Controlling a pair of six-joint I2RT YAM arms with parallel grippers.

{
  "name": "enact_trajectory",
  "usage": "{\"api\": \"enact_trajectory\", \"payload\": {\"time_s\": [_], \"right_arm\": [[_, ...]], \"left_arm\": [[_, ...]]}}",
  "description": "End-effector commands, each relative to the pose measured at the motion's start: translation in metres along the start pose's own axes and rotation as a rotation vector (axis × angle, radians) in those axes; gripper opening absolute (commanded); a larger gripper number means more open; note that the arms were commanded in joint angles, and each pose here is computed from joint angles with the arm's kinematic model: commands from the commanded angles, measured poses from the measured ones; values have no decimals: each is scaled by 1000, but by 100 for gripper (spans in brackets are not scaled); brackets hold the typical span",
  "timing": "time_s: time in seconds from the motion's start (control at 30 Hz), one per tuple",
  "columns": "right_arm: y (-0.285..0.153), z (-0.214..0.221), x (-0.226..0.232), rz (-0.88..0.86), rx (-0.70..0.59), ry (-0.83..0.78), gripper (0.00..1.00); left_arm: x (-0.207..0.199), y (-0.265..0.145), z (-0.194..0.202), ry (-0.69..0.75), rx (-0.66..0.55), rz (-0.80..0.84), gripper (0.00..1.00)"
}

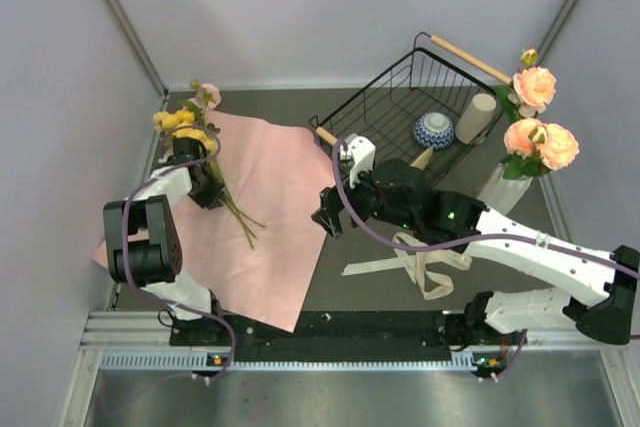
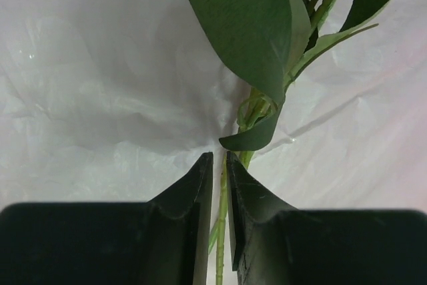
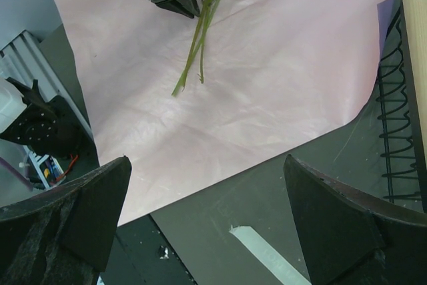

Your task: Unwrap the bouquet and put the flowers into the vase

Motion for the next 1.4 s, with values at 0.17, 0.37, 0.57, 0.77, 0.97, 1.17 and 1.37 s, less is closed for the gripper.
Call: {"api": "enact_trajectory", "payload": {"time_s": [0.17,0.37,0.57,0.77,0.97,1.17,1.37], "right_arm": [[0,-3,-3,14,-43,-10,99],[0,1,-3,8,-37,0,99],[0,4,-3,2,-36,3,99],[0,5,-3,0,-34,2,99],[-1,5,-3,0,-39,3,99],[-3,6,-5,10,-44,0,99],[-4,5,-5,6,-51,0,99]], "left_arm": [[-14,5,-8,57,-29,49,20],[-10,-6,-12,48,-77,21,28],[-16,-14,-13,65,-101,55,35],[-27,-21,-13,125,-132,109,36],[-23,-8,-9,118,-90,63,26],[-16,-4,-9,114,-92,7,19],[-16,9,-6,112,-54,0,26]]}}
Point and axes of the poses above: each gripper's point midway between its finger pads, its own y axis out along the fingers, its own x axis along the line the jaws close on, z = x × y, the point moved 6 cm from there along -y, back along the fingers, and after that the axes turned 3 degrees about -y, right-handed, at the moved point
